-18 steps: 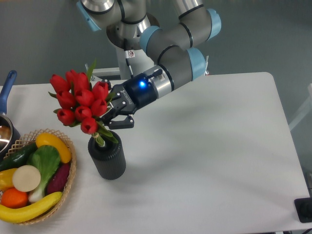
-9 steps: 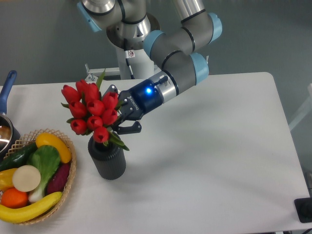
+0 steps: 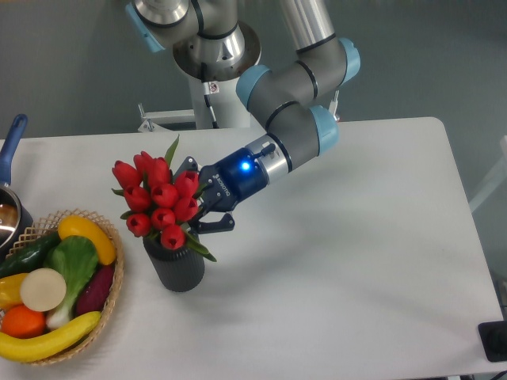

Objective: Insert the flowers into the vase
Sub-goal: 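Push the tulips further down into the vase with the gripper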

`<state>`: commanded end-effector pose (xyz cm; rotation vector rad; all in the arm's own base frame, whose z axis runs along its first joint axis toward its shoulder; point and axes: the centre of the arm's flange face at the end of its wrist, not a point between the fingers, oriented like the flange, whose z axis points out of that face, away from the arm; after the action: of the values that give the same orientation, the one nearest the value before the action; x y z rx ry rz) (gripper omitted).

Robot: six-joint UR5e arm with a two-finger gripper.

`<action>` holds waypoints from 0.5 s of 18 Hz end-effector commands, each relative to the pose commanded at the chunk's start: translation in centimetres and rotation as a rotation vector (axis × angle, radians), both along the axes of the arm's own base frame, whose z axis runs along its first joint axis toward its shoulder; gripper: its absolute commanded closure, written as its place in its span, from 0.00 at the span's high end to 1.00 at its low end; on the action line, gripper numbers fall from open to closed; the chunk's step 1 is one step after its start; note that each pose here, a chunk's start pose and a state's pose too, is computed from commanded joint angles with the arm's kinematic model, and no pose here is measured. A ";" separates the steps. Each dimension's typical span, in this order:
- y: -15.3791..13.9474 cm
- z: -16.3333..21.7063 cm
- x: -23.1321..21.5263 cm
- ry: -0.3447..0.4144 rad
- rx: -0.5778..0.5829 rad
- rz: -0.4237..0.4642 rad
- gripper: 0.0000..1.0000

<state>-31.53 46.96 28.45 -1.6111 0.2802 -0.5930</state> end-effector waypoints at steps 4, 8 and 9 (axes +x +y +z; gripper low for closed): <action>-0.1 -0.4 0.1 -0.004 -0.002 0.000 0.41; -0.2 -1.1 0.4 -0.010 -0.017 0.000 0.43; -0.2 -1.2 0.4 -0.007 -0.026 -0.001 0.45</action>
<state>-31.15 46.72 27.23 -1.6337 0.2685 -0.6051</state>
